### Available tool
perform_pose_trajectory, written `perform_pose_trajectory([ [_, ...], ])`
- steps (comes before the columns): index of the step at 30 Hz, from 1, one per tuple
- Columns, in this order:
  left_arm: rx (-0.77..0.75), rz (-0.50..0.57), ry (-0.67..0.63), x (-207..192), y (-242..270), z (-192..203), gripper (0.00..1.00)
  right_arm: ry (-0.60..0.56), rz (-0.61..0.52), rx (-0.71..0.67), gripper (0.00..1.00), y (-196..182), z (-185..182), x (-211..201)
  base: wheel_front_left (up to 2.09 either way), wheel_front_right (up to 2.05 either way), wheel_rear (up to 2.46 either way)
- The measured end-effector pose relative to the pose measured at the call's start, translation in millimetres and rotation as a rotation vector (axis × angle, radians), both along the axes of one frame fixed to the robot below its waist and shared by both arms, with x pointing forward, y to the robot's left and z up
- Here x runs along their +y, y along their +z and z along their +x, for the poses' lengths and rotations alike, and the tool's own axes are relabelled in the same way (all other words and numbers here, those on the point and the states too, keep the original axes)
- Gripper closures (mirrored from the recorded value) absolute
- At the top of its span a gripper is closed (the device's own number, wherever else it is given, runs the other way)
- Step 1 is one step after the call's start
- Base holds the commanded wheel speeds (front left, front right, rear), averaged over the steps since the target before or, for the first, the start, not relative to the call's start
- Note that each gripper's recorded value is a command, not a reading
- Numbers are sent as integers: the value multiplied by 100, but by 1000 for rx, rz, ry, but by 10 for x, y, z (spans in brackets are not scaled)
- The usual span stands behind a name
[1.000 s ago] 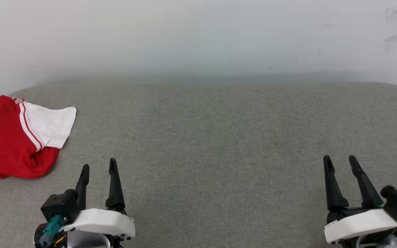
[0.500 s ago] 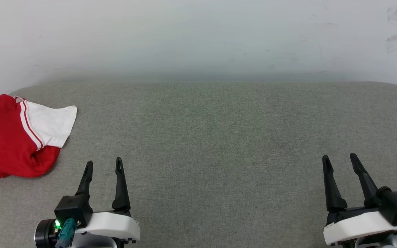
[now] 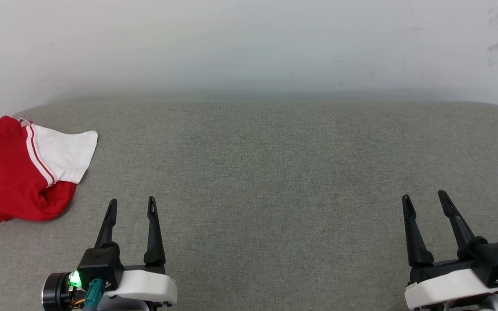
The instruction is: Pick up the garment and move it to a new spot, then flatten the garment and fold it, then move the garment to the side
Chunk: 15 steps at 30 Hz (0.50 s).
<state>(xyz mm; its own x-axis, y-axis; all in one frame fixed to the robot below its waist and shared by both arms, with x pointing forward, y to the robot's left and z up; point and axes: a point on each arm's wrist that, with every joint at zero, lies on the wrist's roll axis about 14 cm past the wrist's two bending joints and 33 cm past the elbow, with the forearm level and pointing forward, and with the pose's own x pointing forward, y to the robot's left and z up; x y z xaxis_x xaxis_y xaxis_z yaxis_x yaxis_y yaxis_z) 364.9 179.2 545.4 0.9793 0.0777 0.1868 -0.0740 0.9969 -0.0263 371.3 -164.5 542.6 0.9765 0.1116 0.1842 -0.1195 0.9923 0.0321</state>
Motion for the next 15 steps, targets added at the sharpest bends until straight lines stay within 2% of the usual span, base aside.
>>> perform_pose_trajectory([
  [15,-29,68,8,1,45,-14,0,-8,5,-23,0,32,3,-27,0,0,0],
])
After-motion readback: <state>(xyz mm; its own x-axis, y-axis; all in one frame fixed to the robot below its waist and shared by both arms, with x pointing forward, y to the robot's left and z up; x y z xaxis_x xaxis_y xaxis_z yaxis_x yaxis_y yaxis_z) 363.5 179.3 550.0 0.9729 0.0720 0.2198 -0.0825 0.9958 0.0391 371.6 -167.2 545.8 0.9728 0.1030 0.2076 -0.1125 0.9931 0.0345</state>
